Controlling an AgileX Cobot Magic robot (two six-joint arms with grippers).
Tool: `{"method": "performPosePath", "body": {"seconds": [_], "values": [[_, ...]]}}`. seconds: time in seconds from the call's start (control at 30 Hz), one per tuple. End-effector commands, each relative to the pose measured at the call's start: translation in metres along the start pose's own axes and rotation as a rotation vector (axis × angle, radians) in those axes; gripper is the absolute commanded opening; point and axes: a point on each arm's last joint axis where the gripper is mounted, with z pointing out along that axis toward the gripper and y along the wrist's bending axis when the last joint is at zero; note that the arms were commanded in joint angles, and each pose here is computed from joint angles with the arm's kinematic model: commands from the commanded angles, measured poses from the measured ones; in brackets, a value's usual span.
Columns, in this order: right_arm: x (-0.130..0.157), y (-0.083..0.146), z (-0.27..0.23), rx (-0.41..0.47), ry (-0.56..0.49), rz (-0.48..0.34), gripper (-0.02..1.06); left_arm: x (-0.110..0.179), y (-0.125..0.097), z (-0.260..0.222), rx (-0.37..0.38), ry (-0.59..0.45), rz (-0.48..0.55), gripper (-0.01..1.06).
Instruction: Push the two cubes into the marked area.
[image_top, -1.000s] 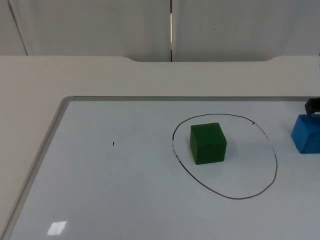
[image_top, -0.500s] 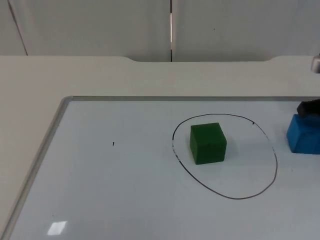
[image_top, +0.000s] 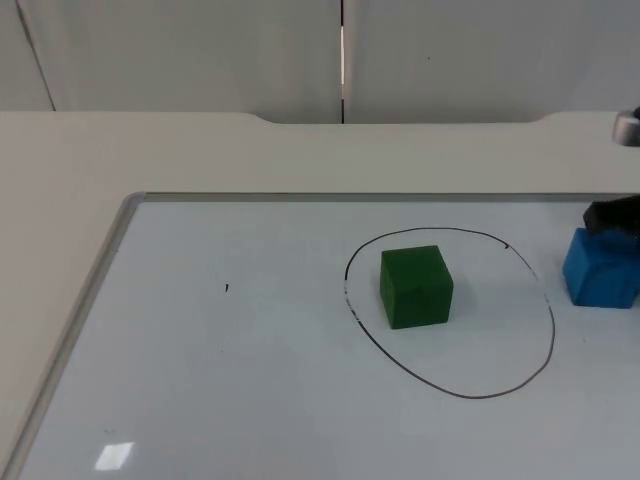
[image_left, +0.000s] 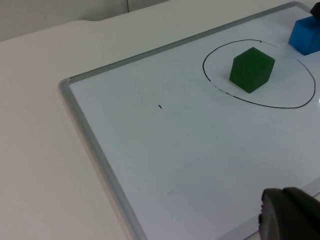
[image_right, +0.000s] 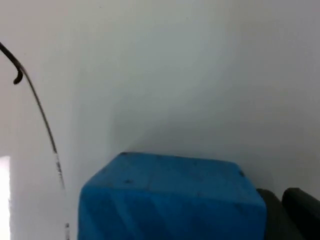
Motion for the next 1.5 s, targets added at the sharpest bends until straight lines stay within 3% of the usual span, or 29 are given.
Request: {"method": "performPosePath", "body": {"seconds": [0.0, 0.33, 0.9, 1.47], "values": [[-0.002, 0.007, -0.001, -0.011, -0.013, -0.013, 0.08, 0.001, 0.000, 0.000, -0.007, -0.003, -0.008, 0.00], [0.000, 0.036, -0.001, -0.038, -0.054, -0.088, 0.08, 0.001, 0.000, 0.000, -0.007, -0.003, -0.008, 0.00], [0.003, 0.050, -0.001, -0.058, -0.064, -0.098, 0.08, 0.001, 0.000, 0.000, -0.007, -0.003, -0.008, 0.00], [0.003, 0.058, -0.001, -0.095, -0.079, -0.047, 0.08, 0.001, 0.000, 0.000, -0.007, -0.003, -0.008, 0.00]]}}
